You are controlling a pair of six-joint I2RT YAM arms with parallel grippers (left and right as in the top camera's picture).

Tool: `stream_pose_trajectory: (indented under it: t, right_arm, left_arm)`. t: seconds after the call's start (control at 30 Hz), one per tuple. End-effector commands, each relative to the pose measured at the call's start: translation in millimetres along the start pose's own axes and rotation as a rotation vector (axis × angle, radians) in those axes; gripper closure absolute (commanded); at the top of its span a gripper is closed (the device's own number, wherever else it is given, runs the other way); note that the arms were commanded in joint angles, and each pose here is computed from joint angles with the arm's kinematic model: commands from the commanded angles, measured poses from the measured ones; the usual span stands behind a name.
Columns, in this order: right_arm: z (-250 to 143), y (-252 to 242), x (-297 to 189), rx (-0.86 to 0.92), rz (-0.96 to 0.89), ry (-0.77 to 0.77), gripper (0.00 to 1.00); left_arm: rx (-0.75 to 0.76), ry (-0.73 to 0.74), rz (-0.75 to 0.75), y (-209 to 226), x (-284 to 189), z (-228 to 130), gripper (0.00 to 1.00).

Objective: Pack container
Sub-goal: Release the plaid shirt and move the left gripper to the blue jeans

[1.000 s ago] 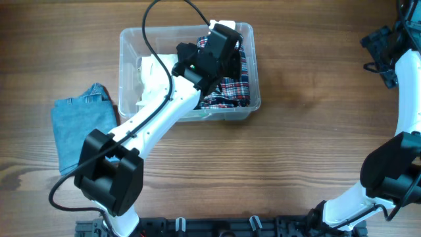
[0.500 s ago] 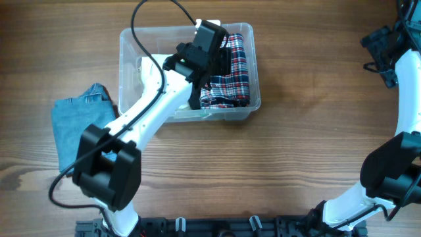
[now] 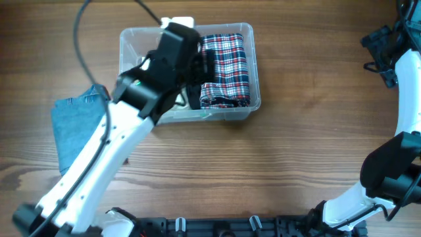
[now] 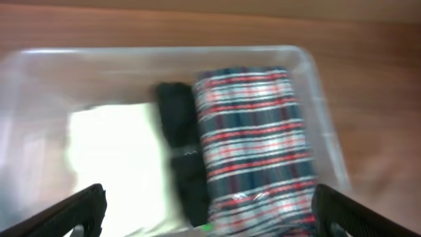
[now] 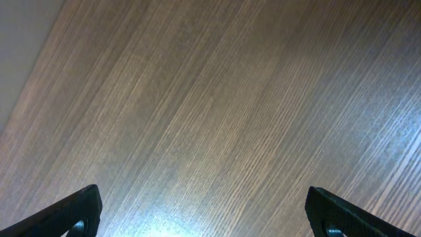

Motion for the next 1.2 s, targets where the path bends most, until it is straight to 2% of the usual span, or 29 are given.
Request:
stream_pose_trajectory:
  t: [0.0, 0.17, 0.33, 0.47, 0.7, 0.87, 1.17]
  right_arm:
    - [-4.1, 0.9, 7.0, 0.002, -0.008, 0.016, 0.0]
    - [-4.1, 0.9, 7.0, 0.002, -0.008, 0.016, 0.0]
    - [-4.1, 0.9, 7.0, 0.002, -0.008, 0.016, 0.0]
    - [-4.1, 0.9, 7.0, 0.002, -0.008, 0.016, 0.0]
    - [-4.1, 0.9, 7.0, 0.002, -0.008, 0.016, 0.0]
    - [-4.1, 0.9, 7.0, 0.002, -0.008, 0.016, 0.0]
    - [-4.1, 0.9, 7.0, 0.002, -0.008, 0.016, 0.0]
  left_arm:
    - [-0.08, -0.065, 0.279, 65.3, -20.5, 9.8, 0.0]
    - [-0.309, 0.031, 0.478, 157.2, -11.2, -2.1, 0.0]
    - [-0.551, 0.273, 0.562, 235.8, -7.0, -49.8, 0.0]
    - [-0.701, 0.433, 0.633, 280.0, -14.5, -87.6, 0.0]
    - [-0.889, 0.6, 0.638, 310.8, -8.7, -133.9, 0.0]
    - [-0.897, 0.664, 0.646, 314.5, 5.6, -156.0, 0.0]
    - [-0.881, 0.632, 0.644, 321.2, 23.6, -172.8, 0.01]
Point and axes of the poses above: each gripper's point midway between its finger pads, its own x axis out along the fingers, its own y axis along the line the jaws close on, z = x × y, the point moved 7 cm from there along -x, back along the fingers, and after that the axes turned 7 degrees about x, right-handed, at the moved point
